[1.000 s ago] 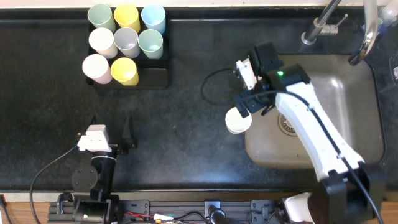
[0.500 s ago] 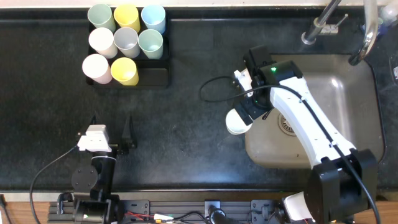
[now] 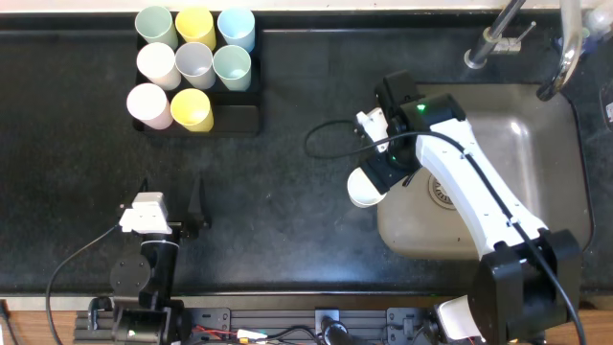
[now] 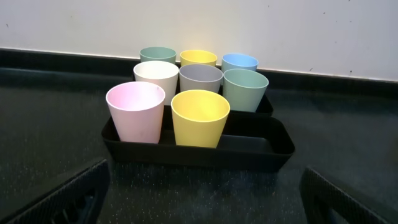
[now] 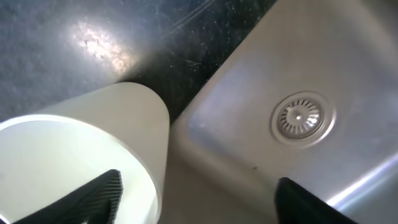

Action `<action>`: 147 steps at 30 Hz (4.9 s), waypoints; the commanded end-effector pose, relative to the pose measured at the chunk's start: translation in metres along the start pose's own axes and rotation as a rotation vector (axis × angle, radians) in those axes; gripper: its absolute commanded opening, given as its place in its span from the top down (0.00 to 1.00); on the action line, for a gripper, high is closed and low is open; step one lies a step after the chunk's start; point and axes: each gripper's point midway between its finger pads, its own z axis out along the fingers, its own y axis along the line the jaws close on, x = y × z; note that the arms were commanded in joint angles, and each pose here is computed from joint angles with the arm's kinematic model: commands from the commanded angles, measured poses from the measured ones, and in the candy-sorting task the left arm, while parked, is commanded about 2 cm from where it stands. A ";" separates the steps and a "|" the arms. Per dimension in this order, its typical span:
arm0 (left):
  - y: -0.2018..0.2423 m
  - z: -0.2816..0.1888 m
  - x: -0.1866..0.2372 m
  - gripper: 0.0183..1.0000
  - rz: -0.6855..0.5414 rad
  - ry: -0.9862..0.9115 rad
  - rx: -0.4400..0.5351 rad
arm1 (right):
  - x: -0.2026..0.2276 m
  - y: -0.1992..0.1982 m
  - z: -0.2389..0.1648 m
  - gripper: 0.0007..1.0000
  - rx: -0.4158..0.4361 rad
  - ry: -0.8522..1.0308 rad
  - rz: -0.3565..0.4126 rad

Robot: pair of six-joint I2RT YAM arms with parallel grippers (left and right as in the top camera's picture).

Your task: Store Cups

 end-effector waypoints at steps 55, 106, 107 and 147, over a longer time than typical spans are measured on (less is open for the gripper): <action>-0.002 0.000 0.000 0.00 0.019 -0.005 0.012 | -0.260 0.131 -0.090 0.96 -0.012 -0.424 -0.201; -0.002 0.000 0.000 0.00 0.019 -0.005 0.012 | -0.260 0.133 0.009 0.96 -0.004 -0.240 -0.270; -0.002 0.000 0.000 0.00 0.019 -0.005 0.012 | -0.261 0.133 0.009 0.92 -0.003 -0.244 -0.270; -0.002 0.000 0.000 0.00 0.019 -0.005 0.012 | -0.201 -0.036 -0.238 0.00 0.228 -0.680 0.190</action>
